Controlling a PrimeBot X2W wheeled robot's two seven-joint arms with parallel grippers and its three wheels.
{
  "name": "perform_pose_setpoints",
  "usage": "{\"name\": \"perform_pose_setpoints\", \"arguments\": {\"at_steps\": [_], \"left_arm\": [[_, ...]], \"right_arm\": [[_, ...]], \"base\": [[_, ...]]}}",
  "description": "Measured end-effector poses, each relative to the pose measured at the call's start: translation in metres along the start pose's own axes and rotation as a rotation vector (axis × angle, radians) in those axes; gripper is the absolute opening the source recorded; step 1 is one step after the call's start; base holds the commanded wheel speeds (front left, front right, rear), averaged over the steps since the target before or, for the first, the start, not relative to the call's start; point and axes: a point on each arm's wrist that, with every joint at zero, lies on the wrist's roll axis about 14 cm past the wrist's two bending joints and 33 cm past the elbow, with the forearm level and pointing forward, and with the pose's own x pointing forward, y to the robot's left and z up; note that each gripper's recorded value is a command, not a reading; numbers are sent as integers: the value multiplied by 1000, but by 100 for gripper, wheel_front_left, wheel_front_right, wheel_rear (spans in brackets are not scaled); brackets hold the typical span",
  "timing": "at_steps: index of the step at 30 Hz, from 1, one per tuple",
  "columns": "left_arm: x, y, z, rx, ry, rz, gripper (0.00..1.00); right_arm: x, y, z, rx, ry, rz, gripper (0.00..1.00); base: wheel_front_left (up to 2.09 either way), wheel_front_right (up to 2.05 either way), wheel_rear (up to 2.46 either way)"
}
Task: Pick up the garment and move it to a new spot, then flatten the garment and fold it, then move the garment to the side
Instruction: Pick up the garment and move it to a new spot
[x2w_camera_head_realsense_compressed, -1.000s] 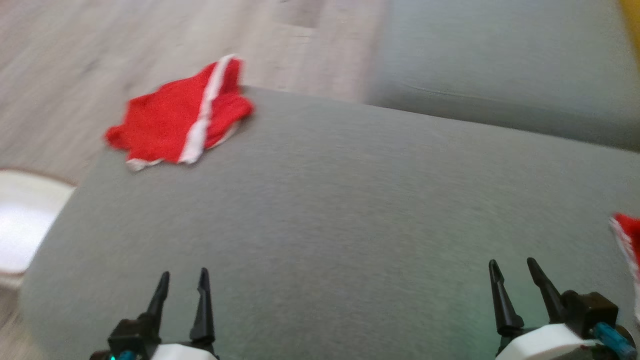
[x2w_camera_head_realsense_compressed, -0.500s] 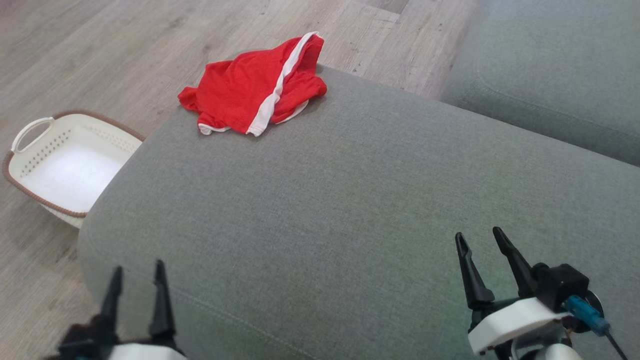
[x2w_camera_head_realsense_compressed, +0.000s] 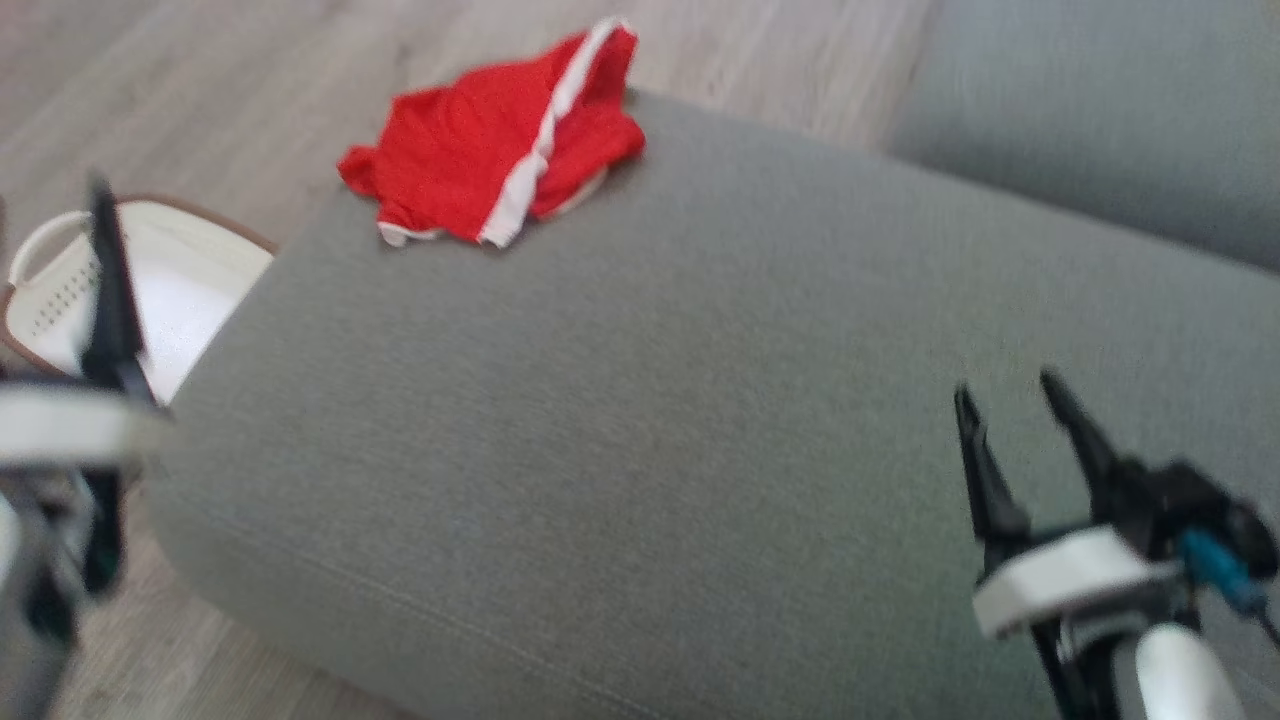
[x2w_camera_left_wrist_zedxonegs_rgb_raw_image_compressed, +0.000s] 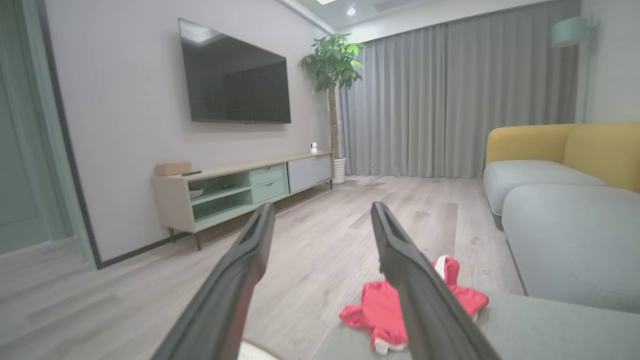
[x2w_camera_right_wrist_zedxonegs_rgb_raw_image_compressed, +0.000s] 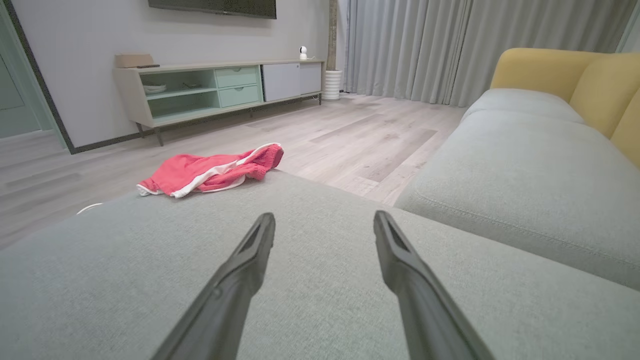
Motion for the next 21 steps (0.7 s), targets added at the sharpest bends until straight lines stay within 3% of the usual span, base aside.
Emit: {"name": "perform_pose_setpoints", "arguments": {"at_steps": [5, 10, 15, 21], "left_arm": [[81, -20, 26, 76, -12, -66, 100], [155, -44, 20, 179, 32, -104, 100], [195, -74, -60, 148, 243, -123, 100], [184, -124, -187, 92, 533, -210, 100]], "right_arm": [[28, -19, 17, -39, -38, -25, 100], [38, -42, 6, -49, -3, -65, 100], [44, -71, -9, -87, 37, -105, 100], [47, -108, -40, -69, 103, -172, 100]], "base": [[0, 0, 0], [0, 0, 0], [0, 0, 0], [0, 0, 0]]}}
